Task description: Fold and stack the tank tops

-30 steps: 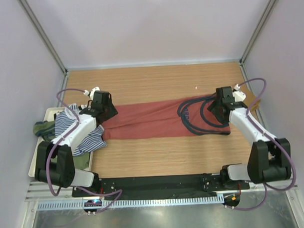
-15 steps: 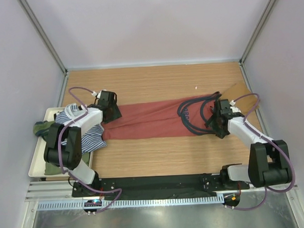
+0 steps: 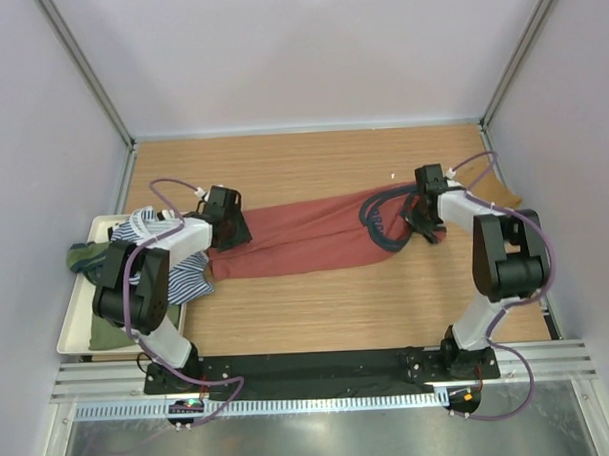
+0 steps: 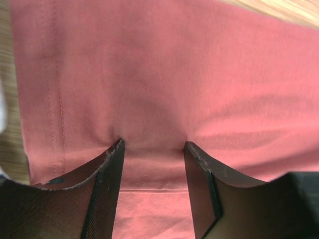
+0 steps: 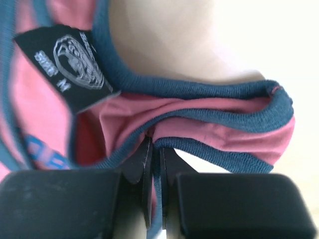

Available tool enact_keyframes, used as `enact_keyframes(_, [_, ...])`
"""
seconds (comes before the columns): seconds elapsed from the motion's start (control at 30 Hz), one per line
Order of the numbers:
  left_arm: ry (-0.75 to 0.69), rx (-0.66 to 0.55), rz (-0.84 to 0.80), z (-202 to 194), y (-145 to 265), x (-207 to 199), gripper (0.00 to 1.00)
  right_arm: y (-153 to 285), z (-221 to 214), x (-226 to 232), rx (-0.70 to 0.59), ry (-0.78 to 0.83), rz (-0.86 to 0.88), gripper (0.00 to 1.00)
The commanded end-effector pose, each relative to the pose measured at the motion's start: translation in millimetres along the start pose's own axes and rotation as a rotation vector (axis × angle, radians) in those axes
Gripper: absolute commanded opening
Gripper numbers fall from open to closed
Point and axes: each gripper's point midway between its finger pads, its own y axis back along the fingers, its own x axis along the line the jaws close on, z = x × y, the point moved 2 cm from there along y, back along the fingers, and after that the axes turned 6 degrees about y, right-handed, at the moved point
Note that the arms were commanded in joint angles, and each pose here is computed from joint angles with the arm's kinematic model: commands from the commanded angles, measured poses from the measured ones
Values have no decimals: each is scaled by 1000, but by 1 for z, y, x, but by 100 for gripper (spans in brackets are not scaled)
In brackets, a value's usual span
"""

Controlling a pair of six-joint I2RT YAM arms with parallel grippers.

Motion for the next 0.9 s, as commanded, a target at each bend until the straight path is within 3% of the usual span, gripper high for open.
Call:
enact_keyframes(0.0, [-22,108,-53,-41,4,-6,52,-20,37,40,-51,5,49,4])
enact_keyframes(0.13, [-88,187,-66,-89,14,-4,50,-58,50,77,13,67,88,4])
enact_keyframes(0.3, [-210,287,-115,-160,39,-23,49,-66,82,148,-1,49,337,5])
enact_keyframes(0.47, [-287,295,-168,-204,77,-49,50,-79,111,200,-13,57,488,10])
enact_keyframes(0.67, [-353,329,-235,-231,112,-75,55,-84,129,245,-19,66,646,28])
enact_keyframes(0.7, [-353,334,-237,-232,112,-75,56,-91,129,246,-12,70,643,39])
enact_keyframes(0.87, [-328,268,-258,-220,124,-73,80,-60,147,246,-85,121,643,68])
